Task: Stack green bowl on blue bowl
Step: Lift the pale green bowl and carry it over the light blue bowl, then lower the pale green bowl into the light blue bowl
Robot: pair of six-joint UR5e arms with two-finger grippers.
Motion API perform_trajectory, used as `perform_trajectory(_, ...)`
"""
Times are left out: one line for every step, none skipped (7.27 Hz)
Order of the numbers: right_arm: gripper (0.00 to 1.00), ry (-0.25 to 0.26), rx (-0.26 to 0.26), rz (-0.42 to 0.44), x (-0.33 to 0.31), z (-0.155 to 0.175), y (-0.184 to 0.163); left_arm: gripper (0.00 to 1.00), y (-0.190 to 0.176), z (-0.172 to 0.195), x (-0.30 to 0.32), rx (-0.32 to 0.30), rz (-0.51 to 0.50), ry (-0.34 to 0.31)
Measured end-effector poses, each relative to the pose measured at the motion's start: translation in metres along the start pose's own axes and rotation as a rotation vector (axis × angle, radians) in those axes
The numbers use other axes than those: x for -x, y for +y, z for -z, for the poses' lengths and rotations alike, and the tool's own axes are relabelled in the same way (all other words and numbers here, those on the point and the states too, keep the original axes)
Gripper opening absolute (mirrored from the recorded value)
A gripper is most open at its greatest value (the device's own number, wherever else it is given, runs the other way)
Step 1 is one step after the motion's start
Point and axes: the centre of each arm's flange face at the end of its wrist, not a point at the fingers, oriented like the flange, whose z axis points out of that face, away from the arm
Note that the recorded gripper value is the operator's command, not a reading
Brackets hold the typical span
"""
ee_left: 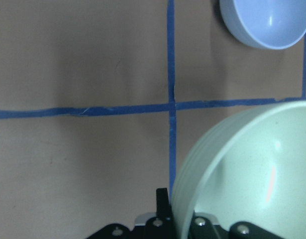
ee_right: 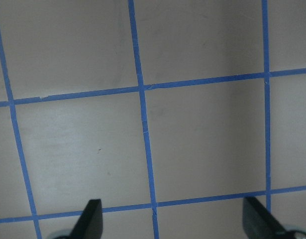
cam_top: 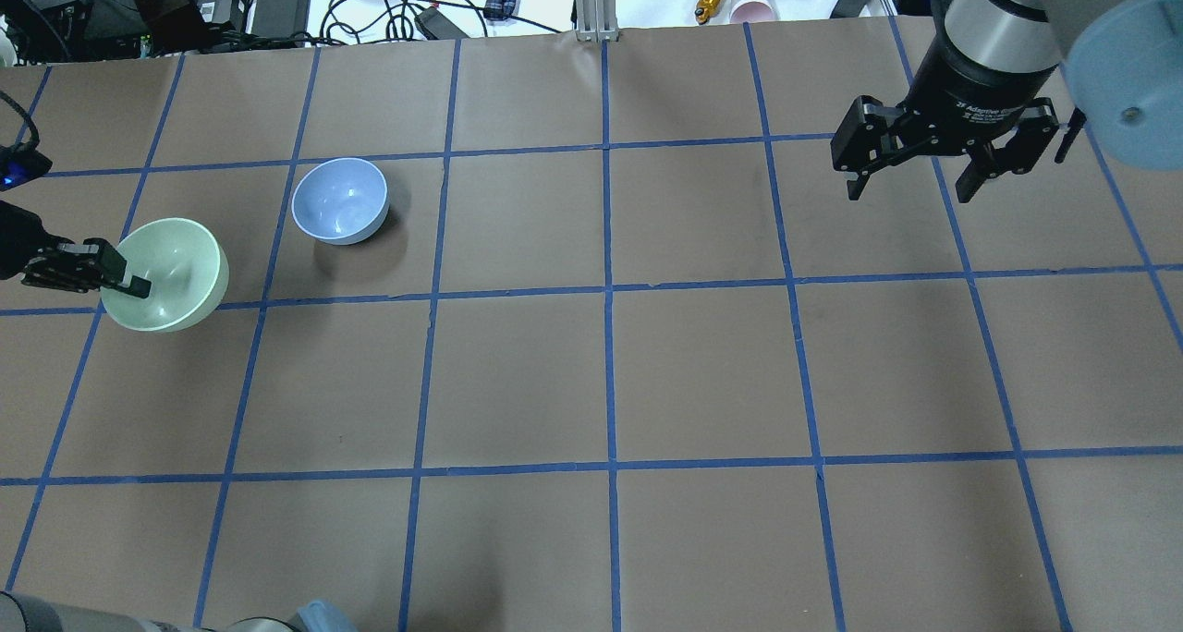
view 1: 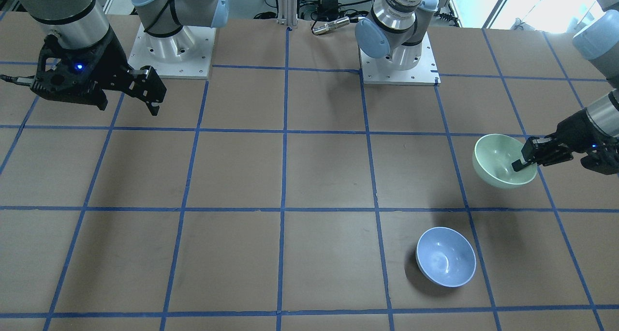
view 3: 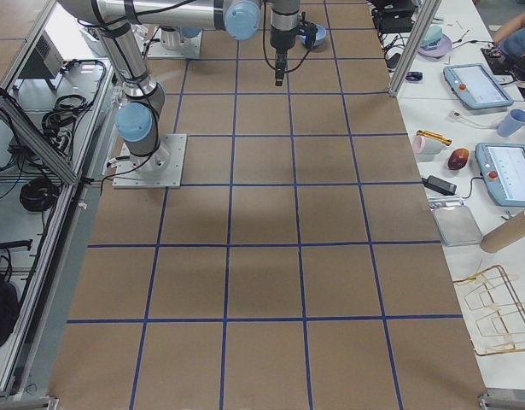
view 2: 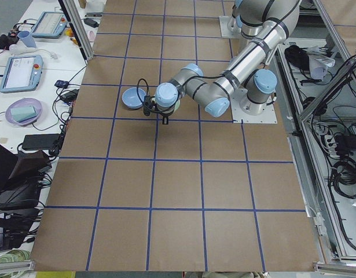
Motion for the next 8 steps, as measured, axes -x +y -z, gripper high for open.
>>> perform_trajectory(1.00,0.000,0.000,0.000,0.000,0.000,0.000,0.00,-0.022,0.003,-0.025,-0.010,0.015,0.007)
perform_trajectory(1.00,0.000,0.000,0.000,0.000,0.000,0.000,0.00,-0.041,0.000,-0.047,-0.021,0.033,0.029)
perform_trajectory(1.00,0.000,0.000,0.000,0.000,0.000,0.000,0.00,-0.057,-0.011,-0.067,-0.016,0.050,0.049)
perform_trajectory(1.00,0.000,0.000,0.000,0.000,0.000,0.000,0.00,-0.073,-0.023,-0.084,-0.015,0.063,0.060)
perform_trajectory(1.00,0.000,0.000,0.000,0.000,0.000,0.000,0.00,-0.089,-0.037,-0.092,-0.029,0.074,0.061)
perform_trajectory(1.00,0.000,0.000,0.000,0.000,0.000,0.000,0.00,-0.104,-0.053,-0.090,-0.050,0.079,0.053)
perform_trajectory(1.00,0.000,0.000,0.000,0.000,0.000,0.000,0.00,-0.115,-0.067,-0.083,-0.067,0.080,0.042)
perform_trajectory(1.00,0.000,0.000,0.000,0.000,0.000,0.000,0.00,-0.125,-0.075,-0.077,-0.071,0.088,0.031)
